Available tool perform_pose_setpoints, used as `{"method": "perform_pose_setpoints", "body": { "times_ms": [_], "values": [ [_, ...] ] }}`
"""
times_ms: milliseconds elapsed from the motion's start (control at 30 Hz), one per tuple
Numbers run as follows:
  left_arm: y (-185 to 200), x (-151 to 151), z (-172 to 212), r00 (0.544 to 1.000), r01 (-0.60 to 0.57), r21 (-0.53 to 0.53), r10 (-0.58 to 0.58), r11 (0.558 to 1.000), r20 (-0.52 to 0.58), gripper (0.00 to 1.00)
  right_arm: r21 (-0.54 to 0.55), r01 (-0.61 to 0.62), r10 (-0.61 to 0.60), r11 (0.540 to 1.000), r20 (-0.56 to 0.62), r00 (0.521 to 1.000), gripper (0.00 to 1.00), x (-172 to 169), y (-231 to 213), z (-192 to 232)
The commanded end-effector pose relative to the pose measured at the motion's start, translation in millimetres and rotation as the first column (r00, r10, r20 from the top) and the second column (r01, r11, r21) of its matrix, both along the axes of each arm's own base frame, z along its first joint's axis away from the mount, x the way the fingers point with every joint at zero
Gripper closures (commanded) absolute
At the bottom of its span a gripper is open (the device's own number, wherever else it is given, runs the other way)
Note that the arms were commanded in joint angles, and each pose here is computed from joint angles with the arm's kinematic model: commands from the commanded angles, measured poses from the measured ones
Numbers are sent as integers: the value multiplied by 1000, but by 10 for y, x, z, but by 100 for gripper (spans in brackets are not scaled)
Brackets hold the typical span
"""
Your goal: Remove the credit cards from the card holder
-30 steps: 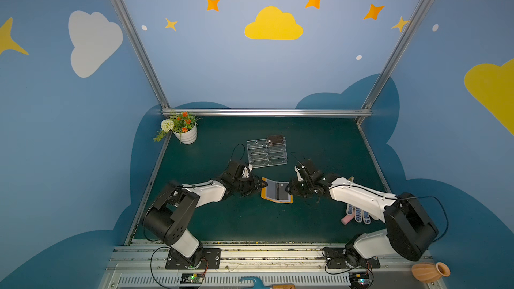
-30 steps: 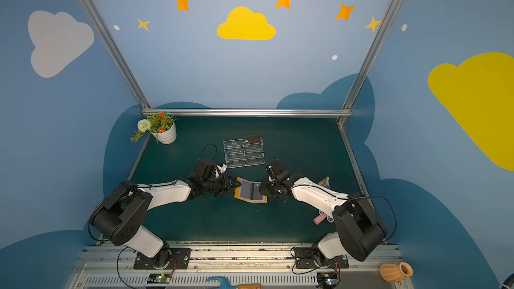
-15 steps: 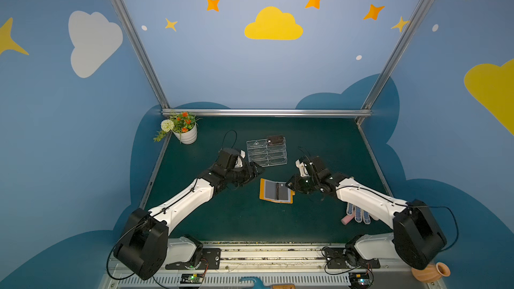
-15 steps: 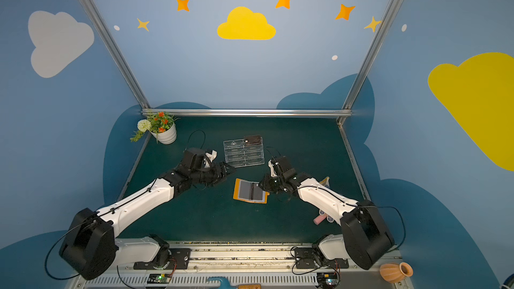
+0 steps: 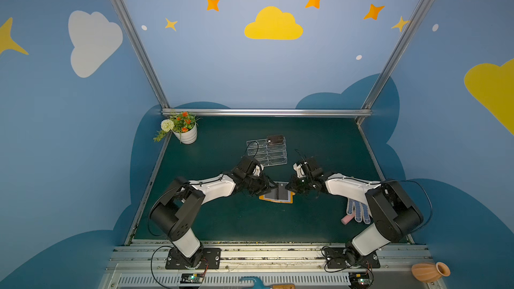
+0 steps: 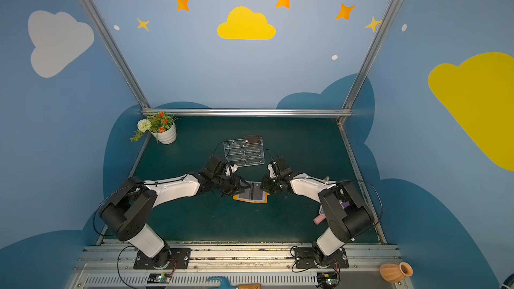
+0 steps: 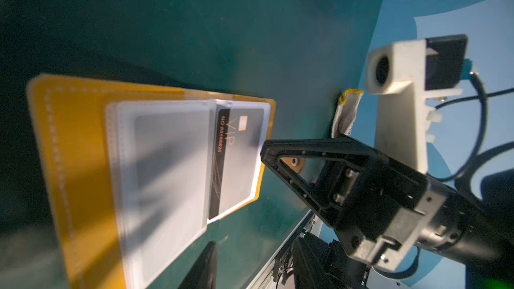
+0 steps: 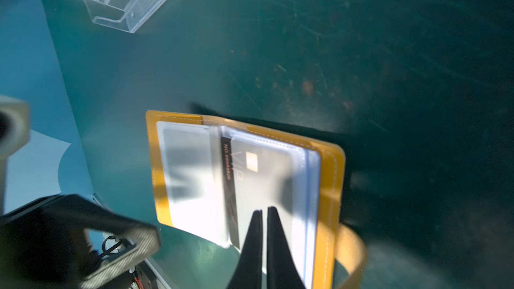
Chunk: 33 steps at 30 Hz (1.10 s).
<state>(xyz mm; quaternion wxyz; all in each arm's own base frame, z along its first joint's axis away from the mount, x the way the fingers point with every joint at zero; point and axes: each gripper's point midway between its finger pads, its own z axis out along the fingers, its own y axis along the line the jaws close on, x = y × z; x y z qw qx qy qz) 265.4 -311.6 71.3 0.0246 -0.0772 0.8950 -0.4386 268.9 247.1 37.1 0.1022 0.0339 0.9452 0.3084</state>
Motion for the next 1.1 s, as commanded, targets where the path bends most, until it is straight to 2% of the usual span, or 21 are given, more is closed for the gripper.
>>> {"method": "perform_pose_setpoints", "body": {
  "times_ms": [0, 567, 833, 1067],
  "values": [
    [-46, 55, -67, 1000, -24, -19, 24, 1000, 1, 56, -12, -1, 1, 1000, -10, 1000, 99, -14, -46, -100],
    [-23, 88, -560, 991, -116, -13, 114, 993, -76, 56, -31, 4, -6, 1000, -65, 998, 100, -168, -132, -356],
    [96, -15, -706, 986, -120, 63, 127, 991, -111, 57, -65, 7, -8, 998, -13, 1000, 100, -162, -231, -120],
    [82, -30, -742, 986, -114, 66, 121, 991, -117, 56, -56, -13, 13, 998, -11, 1000, 100, -174, -189, -121]
  ]
}}
